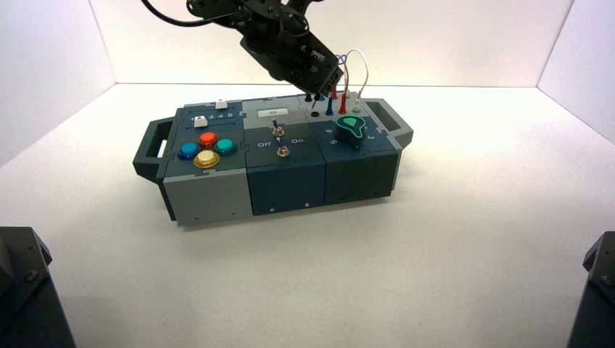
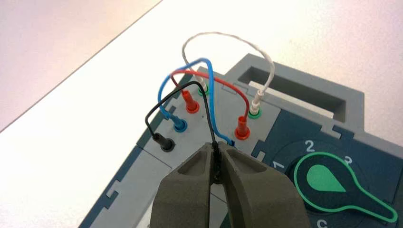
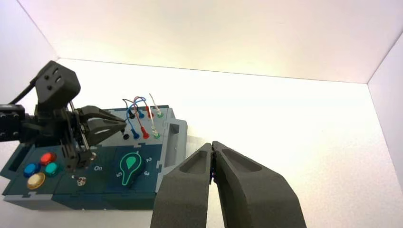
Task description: Insert the black wire.
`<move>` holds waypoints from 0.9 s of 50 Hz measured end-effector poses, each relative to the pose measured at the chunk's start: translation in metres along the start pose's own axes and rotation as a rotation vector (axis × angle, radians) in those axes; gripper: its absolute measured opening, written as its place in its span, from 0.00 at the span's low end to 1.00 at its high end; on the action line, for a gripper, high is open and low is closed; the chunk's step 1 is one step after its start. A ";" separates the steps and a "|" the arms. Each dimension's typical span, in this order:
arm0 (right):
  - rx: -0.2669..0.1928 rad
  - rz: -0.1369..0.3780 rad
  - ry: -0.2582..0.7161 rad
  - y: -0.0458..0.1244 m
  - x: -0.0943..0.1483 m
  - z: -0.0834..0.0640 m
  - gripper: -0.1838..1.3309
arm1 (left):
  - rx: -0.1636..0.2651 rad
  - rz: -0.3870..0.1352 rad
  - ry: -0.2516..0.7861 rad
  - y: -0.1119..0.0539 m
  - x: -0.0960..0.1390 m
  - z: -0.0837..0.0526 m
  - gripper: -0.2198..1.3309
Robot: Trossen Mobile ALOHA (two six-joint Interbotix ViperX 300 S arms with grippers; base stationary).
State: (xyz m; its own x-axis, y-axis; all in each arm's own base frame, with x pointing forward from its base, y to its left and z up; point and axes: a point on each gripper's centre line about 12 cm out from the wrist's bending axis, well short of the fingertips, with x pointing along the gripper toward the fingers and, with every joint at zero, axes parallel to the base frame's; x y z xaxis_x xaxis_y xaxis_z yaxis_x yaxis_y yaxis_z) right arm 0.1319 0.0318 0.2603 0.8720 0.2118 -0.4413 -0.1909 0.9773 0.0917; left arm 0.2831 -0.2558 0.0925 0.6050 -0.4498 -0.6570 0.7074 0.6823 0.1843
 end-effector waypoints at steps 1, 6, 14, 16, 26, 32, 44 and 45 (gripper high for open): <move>0.000 0.000 0.000 0.000 0.000 0.000 0.03 | 0.000 0.000 0.000 0.000 0.000 0.000 0.09; -0.001 -0.001 0.000 0.000 0.000 0.000 0.03 | 0.000 -0.001 0.003 0.000 0.001 -0.001 0.09; -0.001 -0.001 0.000 0.000 0.000 0.000 0.03 | -0.001 -0.001 0.009 -0.001 0.002 -0.003 0.09; -0.001 -0.001 0.000 0.000 0.000 0.000 0.03 | -0.001 -0.002 0.011 -0.001 0.003 -0.003 0.09; -0.001 -0.001 -0.002 0.000 0.000 0.000 0.03 | -0.002 -0.002 0.012 -0.001 0.005 -0.003 0.09; 0.000 0.000 -0.002 0.000 0.000 0.000 0.03 | -0.002 -0.001 0.006 -0.001 0.006 0.000 0.09; 0.000 -0.001 -0.002 0.000 0.000 0.000 0.03 | -0.001 -0.002 0.006 -0.001 0.006 0.000 0.09; -0.001 -0.001 -0.003 0.000 0.000 0.000 0.03 | -0.003 -0.001 0.004 -0.001 0.006 0.001 0.09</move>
State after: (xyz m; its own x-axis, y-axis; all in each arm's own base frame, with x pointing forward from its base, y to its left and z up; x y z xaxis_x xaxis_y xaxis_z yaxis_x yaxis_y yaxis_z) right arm 0.1318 0.0317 0.2607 0.8735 0.2112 -0.4386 -0.1910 0.9774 0.0903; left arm 0.2866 -0.2594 0.0891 0.6025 -0.4482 -0.6604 0.7072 0.6833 0.1814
